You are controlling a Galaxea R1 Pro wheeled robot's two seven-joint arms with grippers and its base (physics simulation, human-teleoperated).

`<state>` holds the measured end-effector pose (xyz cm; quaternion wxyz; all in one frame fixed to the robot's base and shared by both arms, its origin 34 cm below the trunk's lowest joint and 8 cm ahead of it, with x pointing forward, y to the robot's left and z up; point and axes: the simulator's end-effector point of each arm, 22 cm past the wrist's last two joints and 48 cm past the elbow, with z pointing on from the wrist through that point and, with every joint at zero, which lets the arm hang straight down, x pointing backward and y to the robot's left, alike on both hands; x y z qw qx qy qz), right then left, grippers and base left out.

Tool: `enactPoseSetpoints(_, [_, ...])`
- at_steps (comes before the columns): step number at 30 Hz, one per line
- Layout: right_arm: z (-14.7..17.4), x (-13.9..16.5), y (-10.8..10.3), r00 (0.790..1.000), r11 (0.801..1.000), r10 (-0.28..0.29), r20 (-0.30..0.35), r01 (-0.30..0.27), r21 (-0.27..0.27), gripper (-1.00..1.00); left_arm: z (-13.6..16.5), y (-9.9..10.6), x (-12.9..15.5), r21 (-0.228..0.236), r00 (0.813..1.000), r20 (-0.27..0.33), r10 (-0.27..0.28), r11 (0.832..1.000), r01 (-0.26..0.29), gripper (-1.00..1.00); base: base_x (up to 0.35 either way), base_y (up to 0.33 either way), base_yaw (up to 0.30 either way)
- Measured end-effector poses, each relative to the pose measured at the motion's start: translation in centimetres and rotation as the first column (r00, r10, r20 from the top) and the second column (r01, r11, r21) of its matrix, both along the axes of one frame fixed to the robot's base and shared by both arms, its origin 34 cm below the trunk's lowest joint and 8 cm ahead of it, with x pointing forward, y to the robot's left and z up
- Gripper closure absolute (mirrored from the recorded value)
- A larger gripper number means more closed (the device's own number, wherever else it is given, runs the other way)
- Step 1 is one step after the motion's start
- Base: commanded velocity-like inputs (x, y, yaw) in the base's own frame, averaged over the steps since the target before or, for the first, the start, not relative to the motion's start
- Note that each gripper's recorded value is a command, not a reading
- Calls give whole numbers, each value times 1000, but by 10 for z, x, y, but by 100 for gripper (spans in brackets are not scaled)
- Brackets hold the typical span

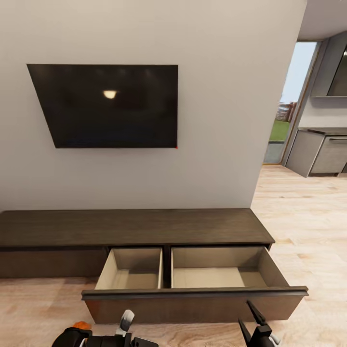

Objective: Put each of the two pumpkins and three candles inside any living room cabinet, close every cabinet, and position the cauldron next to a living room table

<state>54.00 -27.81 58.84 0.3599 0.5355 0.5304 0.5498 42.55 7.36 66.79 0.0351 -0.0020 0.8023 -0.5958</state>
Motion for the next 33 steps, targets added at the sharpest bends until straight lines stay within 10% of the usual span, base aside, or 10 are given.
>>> enactPoseSetpoints(21, [27, 4, 2, 999, 995, -1, -36, -2, -100, -100, 33, 9, 4, 30, 1000, 0, 0, 1000, 0, -100, -28, 31, 0])
enactPoseSetpoints(28, [-2, -11, 25, 967, 972, 124, -224, -164, -168, -100, 37, 17, 5, 75, 1000, 2, 1, 997, -1, -100, 0, 0, 0])
enactPoseSetpoints(33, [-31, -37, 39, 882, 904, 241, -405, -356, -236, -100, 12, 36, 10, 248, 1000, -1, 13, 969, -13, -100, 0, 0, 0])
